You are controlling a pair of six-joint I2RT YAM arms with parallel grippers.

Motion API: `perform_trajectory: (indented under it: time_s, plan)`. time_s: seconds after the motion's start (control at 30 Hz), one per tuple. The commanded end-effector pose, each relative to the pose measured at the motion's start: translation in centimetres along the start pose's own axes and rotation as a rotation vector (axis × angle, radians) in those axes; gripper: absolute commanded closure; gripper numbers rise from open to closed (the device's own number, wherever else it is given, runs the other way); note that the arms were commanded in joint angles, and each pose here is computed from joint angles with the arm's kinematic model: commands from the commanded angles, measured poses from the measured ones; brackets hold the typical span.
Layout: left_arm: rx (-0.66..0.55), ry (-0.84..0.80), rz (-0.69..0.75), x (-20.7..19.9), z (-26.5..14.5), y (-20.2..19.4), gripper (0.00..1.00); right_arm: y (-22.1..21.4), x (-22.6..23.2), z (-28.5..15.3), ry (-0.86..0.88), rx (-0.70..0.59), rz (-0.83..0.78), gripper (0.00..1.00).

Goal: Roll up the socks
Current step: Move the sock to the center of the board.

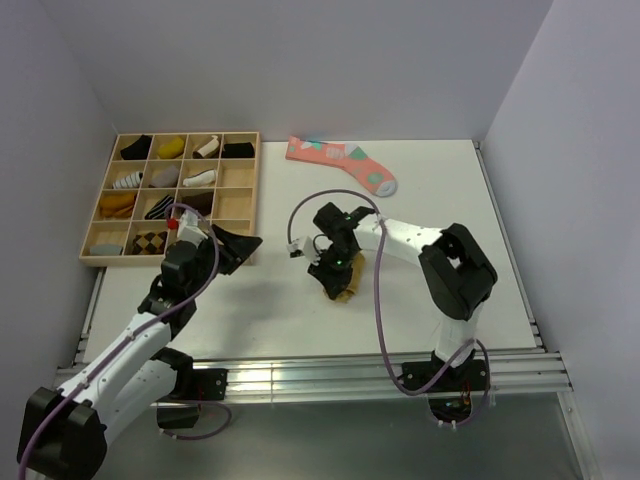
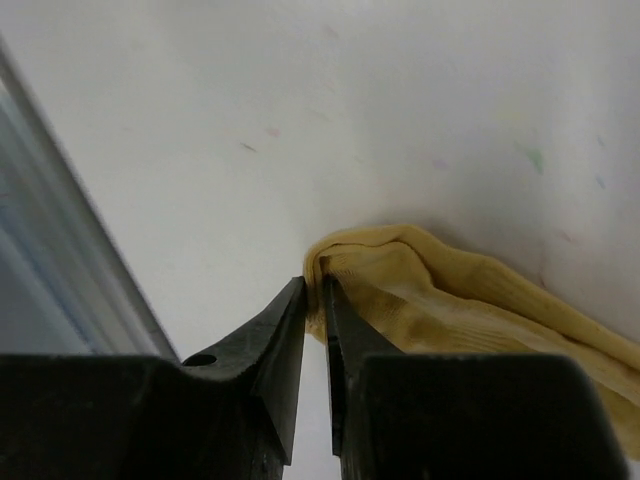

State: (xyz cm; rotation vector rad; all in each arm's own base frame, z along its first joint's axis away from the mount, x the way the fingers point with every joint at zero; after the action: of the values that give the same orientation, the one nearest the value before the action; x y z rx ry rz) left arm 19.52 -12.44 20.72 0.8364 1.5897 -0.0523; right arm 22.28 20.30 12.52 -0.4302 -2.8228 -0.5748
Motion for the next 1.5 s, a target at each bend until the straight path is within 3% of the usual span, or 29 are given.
perform_trajectory:
  time_s: [0.0,0.13,0.4,0.67,0.87,1.07,1.37,1.47]
  plan:
    - [-0.041,-0.027,0.012,0.0,-0.7,-0.5,0.49,2.2,1.7,-0.6,0.246,-0.045,-0.008,0.8]
    - [-0.03,-0.018,0.003,1.1,-0.6,-2.0,0.51,3.6,1.5,-0.7,0.335,-0.057,-0.026,0.79]
    - [0.052,0.019,0.054,3.4,0.8,-6.9,0.67,4.0,1.0,1.3,0.542,-0.007,0.041,0.8]
    - [0.152,-0.054,0.178,2.6,2.8,-11.2,0.74,3.0,-0.1,3.2,0.642,0.025,0.128,0.8]
    - [0.239,-0.087,0.243,3.7,3.0,-13.9,0.72,2.7,-1.2,3.2,0.591,0.014,0.172,0.81]
    - [0.233,-0.088,0.224,4.6,2.1,-14.6,0.66,2.6,-0.9,1.9,0.464,-0.003,0.137,0.77]
    - [0.075,-0.045,0.096,3.6,0.0,-12.1,0.64,2.2,0.7,-1.7,0.103,-0.128,-0.001,0.73]
    - [0.021,-0.024,0.064,2.5,-0.7,-10.9,0.63,1.5,1.4,-1.6,-0.003,-0.126,-0.042,0.67]
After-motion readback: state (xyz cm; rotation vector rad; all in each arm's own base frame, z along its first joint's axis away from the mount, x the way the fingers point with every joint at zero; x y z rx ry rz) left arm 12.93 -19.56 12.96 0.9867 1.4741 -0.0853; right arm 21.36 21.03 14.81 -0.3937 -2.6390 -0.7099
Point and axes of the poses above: each gripper's point midway between its finger pads, its own z axis out along the fingers, its own x axis along the line the jaws close on, y = z × x, the point moved 10 cm from there along -z, back along the fingers, and after that the axes turned 3 degrees about -z, right-handed, at the moved point
